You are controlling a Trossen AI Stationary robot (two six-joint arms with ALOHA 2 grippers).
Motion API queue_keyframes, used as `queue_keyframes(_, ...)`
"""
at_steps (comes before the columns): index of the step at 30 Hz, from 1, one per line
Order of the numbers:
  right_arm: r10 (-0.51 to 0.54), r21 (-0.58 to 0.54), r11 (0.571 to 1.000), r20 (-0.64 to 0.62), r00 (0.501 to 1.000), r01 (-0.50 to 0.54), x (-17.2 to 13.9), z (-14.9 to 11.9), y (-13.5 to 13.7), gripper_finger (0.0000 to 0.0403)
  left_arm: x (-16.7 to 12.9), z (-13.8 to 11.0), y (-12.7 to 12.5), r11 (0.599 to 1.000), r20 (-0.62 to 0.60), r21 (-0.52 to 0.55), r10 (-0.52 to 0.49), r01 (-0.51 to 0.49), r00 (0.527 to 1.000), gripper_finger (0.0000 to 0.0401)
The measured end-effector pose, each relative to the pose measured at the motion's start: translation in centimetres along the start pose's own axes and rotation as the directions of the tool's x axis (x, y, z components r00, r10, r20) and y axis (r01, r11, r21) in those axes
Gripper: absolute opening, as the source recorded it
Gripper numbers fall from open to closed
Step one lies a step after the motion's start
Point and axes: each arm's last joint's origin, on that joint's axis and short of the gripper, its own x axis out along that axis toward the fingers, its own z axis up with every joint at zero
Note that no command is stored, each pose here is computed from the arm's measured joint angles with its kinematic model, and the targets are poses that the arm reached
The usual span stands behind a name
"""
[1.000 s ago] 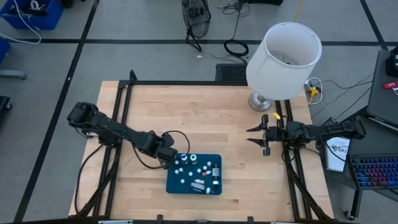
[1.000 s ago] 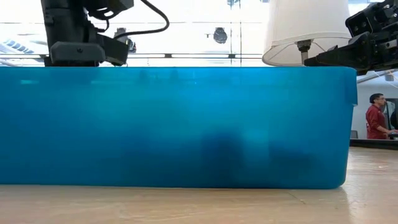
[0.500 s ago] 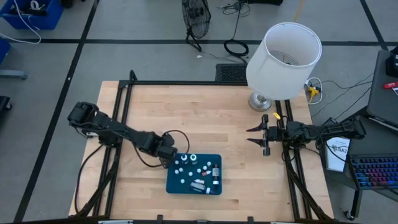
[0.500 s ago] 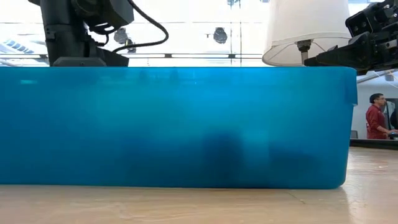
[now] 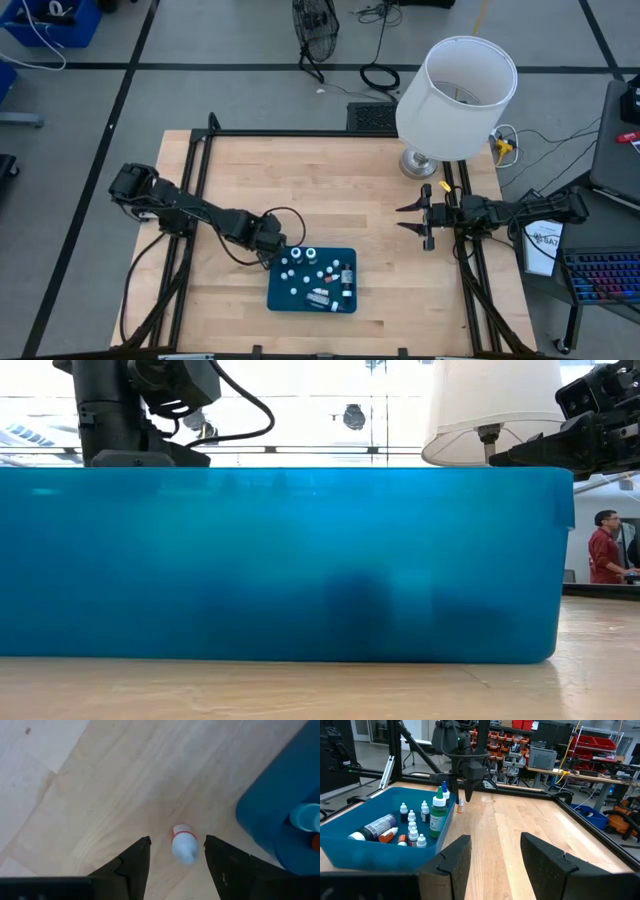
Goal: Pick & Place food coloring
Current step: Put the orange food coloring bottle into the blue container
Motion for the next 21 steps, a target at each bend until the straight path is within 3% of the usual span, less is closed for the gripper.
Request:
queue_keyframes(10, 0.0, 0.0, 1.0, 0.0, 1.0, 0.0, 0.0, 0.0, 0.0, 0.0162, 0.0, -0.03, -0.02, 1.0, -0.011, 0.002, -0.008, 0.008, 1.0, 0.0151)
queue_keyframes(21, 0.0, 0.0, 1.0, 0.0, 1.0, 0.0, 0.0, 0.0, 0.0, 0.0161, -0.01, 0.07, 0.02, 0.999, 0.02, 0.044, 0.013, -0.014, 1.0, 0.006)
